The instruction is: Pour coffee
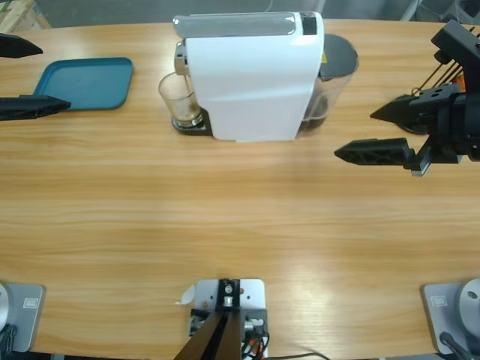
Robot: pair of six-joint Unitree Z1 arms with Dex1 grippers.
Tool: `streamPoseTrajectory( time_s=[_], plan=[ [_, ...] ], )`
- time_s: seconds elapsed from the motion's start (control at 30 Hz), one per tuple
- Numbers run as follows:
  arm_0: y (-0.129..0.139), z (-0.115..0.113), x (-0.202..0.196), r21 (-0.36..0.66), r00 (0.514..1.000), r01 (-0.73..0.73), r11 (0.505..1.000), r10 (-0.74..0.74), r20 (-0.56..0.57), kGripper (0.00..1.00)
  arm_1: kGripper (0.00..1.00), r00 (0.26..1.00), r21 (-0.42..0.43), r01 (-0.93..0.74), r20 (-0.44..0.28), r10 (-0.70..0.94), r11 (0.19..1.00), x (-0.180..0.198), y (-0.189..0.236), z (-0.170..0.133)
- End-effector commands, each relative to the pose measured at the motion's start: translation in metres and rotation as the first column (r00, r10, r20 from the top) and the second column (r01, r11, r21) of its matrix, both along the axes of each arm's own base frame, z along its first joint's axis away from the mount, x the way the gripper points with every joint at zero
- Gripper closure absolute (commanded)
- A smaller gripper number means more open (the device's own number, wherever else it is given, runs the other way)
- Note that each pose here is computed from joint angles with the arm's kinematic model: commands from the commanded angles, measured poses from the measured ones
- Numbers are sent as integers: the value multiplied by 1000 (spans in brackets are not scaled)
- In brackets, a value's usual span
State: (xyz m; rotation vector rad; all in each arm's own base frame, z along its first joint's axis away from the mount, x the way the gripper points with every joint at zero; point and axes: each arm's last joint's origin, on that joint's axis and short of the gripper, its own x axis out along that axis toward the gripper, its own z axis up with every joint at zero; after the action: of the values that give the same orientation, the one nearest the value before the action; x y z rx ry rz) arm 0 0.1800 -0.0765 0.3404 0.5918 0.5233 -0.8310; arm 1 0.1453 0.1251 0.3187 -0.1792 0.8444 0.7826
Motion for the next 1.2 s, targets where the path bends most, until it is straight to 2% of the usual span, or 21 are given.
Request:
streamPoseTrajectory(
  time_s=[0.03,1.2],
  plan=[
    [0,-12,5,16,999,2,1000,-2,-33,0,0,1000,-21,-15,-7,15,1000,6,6,-5],
    [0,-11,4,14,1000,3,1000,-2,-30,0,0,1000,-17,-15,-2,15,1000,6,7,-2]
  ],
)
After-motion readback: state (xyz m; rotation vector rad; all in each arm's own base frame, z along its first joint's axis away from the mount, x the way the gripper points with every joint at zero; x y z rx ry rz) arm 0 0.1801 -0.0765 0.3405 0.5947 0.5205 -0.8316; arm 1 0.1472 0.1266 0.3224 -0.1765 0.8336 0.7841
